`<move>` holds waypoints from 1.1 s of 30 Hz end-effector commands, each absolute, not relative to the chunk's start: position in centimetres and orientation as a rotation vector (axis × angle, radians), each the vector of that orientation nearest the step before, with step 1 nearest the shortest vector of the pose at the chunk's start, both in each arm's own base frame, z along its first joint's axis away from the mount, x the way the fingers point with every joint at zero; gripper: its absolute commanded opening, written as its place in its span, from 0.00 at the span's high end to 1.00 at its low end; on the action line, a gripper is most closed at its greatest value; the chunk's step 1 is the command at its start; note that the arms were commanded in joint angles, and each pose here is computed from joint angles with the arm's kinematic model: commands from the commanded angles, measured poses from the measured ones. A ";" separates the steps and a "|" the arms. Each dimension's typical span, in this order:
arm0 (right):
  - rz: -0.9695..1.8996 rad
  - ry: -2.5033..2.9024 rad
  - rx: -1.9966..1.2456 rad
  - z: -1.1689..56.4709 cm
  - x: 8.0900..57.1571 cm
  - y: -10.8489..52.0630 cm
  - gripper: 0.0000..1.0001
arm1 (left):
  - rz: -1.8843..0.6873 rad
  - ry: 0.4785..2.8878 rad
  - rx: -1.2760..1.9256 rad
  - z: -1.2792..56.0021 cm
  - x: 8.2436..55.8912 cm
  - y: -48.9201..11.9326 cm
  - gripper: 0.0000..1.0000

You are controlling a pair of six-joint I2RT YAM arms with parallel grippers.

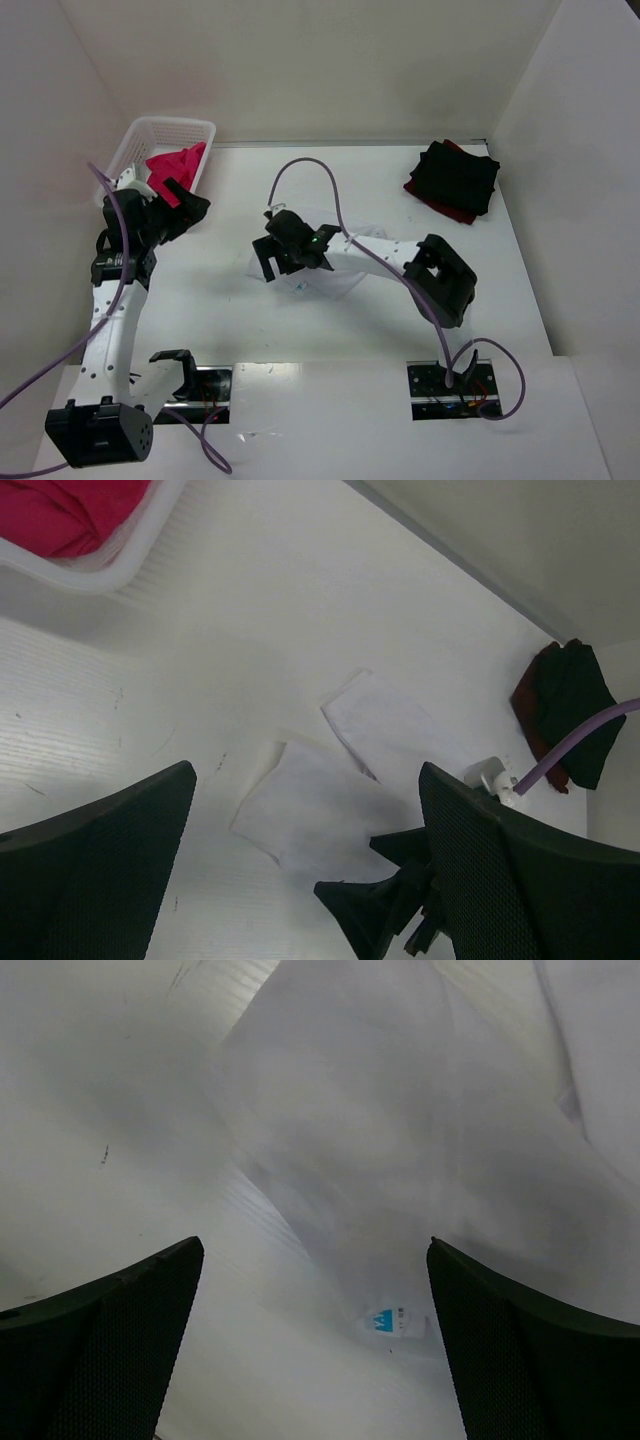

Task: Fold and stack the t-shirts
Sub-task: Flatten out the tshirt

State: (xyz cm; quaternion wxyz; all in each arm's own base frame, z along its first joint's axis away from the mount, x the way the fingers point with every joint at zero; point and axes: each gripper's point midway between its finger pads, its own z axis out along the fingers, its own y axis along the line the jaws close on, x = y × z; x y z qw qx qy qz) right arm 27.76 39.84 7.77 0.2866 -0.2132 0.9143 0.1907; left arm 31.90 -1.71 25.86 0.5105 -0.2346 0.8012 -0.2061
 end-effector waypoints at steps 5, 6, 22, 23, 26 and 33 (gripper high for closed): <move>0.463 2.365 -0.604 8.3 29.6 43.7 0.15 | -0.433 1.844 -0.701 26.5 31.9 0.2 0.00; 0.446 2.373 -0.605 7.7 29.8 43.9 0.15 | -0.433 1.844 -0.701 26.5 31.9 0.2 0.00; 0.378 2.347 -0.753 4.6 29.0 48.3 0.22 | -0.418 1.845 -0.699 26.1 31.5 0.3 0.00; 0.378 2.347 -0.753 4.6 29.0 48.3 0.22 | -0.418 1.845 -0.699 26.1 31.5 0.3 0.00; 0.361 2.363 -0.761 3.3 29.0 48.3 0.24 | -0.418 1.845 -0.699 26.1 31.5 0.3 0.00; 0.321 2.388 -0.772 1.6 29.1 48.2 0.40 | -0.411 1.841 -0.695 26.3 31.5 0.4 0.00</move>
